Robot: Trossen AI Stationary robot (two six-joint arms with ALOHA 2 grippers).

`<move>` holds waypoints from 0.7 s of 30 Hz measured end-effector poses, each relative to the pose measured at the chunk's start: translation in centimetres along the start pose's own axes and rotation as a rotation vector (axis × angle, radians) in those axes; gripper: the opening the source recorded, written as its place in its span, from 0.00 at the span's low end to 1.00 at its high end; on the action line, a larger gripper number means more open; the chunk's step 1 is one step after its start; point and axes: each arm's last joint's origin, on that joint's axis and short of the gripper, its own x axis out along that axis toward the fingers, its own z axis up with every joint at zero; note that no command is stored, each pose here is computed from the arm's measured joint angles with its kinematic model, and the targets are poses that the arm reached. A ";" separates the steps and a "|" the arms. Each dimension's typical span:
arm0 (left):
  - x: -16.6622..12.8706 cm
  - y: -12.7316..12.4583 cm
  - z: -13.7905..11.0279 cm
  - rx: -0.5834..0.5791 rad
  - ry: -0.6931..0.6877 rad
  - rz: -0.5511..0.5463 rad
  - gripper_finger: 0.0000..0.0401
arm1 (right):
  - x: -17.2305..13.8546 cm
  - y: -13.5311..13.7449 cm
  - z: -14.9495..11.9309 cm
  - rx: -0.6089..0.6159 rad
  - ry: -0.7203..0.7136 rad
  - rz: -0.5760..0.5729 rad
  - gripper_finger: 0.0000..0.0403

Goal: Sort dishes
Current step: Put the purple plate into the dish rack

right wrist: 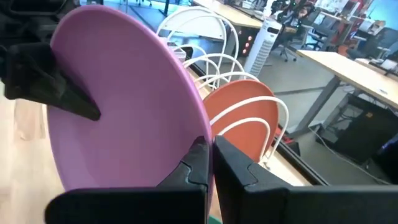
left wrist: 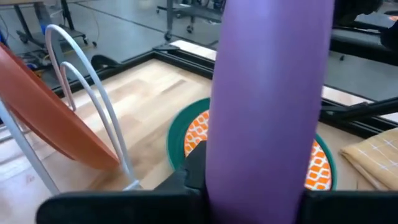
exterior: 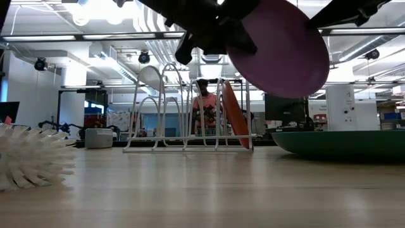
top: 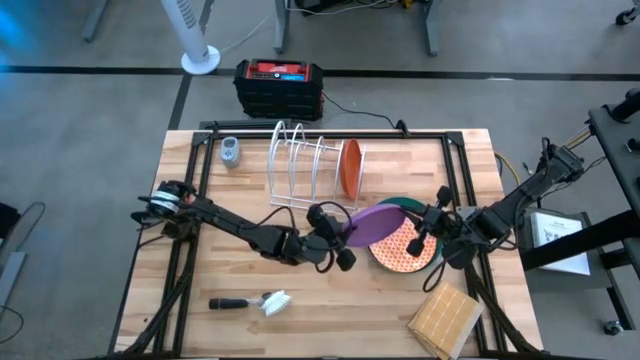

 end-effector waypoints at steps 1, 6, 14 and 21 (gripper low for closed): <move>0.0 0.0 0.0 -0.002 -0.004 0.006 0.07 | 0.0 0.0 0.0 0.014 0.000 0.003 0.00; -0.1 0.0 -0.1 0.001 -0.015 0.030 0.07 | 0.0 0.0 0.1 0.075 0.001 0.008 0.04; -1.4 -0.7 0.3 -0.001 -0.090 0.129 0.07 | -0.3 -0.7 0.3 0.183 -0.002 0.023 0.22; -3.3 -0.7 1.6 0.034 -0.204 0.374 0.07 | -0.9 -2.0 0.6 0.252 -0.005 0.041 0.37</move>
